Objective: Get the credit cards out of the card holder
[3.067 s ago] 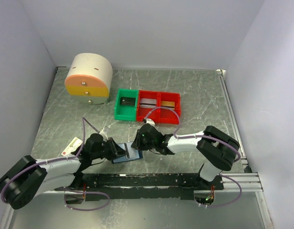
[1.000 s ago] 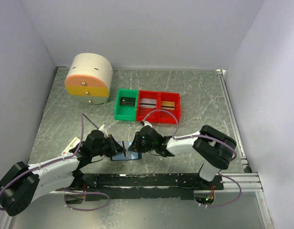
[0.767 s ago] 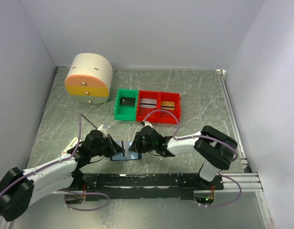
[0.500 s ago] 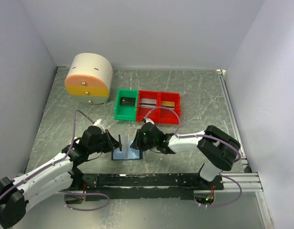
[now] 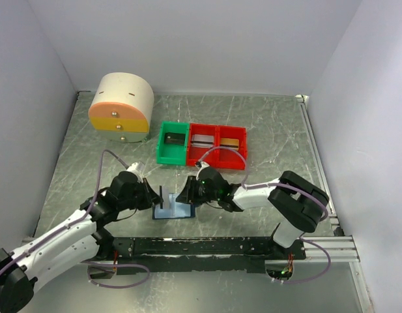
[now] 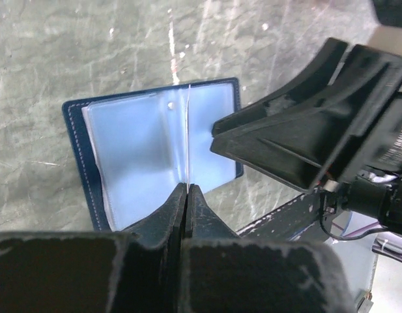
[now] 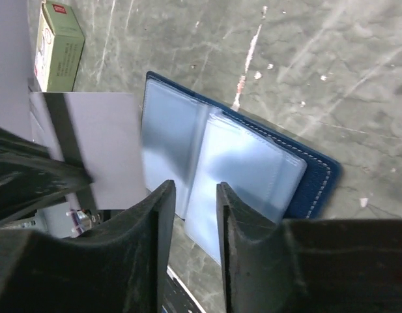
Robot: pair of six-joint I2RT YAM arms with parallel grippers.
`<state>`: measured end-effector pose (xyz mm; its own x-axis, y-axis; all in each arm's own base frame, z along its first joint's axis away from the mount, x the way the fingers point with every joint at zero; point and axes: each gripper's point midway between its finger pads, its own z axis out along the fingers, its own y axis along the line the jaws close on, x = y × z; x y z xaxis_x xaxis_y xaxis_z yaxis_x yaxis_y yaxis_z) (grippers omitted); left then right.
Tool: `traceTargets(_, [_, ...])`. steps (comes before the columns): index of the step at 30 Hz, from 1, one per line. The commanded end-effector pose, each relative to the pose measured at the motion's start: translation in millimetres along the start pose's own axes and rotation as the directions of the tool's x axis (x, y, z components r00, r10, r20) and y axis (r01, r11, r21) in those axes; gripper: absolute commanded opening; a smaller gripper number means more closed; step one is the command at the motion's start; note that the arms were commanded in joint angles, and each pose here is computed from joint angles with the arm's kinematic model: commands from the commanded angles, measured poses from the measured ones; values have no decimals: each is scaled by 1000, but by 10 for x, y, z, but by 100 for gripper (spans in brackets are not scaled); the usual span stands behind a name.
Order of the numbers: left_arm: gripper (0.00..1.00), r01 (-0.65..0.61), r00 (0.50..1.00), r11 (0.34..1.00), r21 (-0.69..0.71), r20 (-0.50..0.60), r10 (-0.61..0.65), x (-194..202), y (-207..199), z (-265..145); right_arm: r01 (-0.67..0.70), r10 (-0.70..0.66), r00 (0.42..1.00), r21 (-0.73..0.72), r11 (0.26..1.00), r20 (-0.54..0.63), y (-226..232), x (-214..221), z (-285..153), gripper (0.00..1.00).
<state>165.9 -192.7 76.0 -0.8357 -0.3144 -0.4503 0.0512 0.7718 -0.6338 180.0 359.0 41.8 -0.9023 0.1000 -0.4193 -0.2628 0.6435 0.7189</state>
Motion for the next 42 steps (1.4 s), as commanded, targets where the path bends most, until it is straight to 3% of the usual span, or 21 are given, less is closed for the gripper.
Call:
traceTargets(1, [7,-49,996,997,57,78,45,-244,-239,-190,17,-4,994,-129,991,106,287,-362,-143,36])
traceTargets(8, [7,-50,974,956,290,227,-18,-558,-792,-640,125,-31,948,-280,952,316,589,-1075,-769,56])
traceTargets(12, [7,-87,963,901,426,268,-34,-666,-1120,-882,219,-64,935,-426,878,350,857,-940,-1104,62])
traceTargets(16, [7,-124,972,830,544,235,-9,-628,-1407,-1009,297,-85,918,-532,793,387,1023,-778,-1417,67])
traceTargets(23, [7,-180,974,713,678,225,32,-519,-1618,-1061,412,-224,892,-501,761,394,1078,-658,-1592,68])
traceTargets(31, [7,-202,975,621,757,214,57,-431,-1724,-1053,418,-258,898,-504,756,357,1136,-632,-1628,68])
traceTargets(36, [7,-268,961,620,738,249,119,-405,-1702,-1045,382,-218,910,-514,768,352,1154,-662,-1623,68])
traceTargets(42, [7,-279,956,603,747,275,102,-378,-1656,-1089,364,-198,919,-541,758,341,1204,-673,-1619,64])
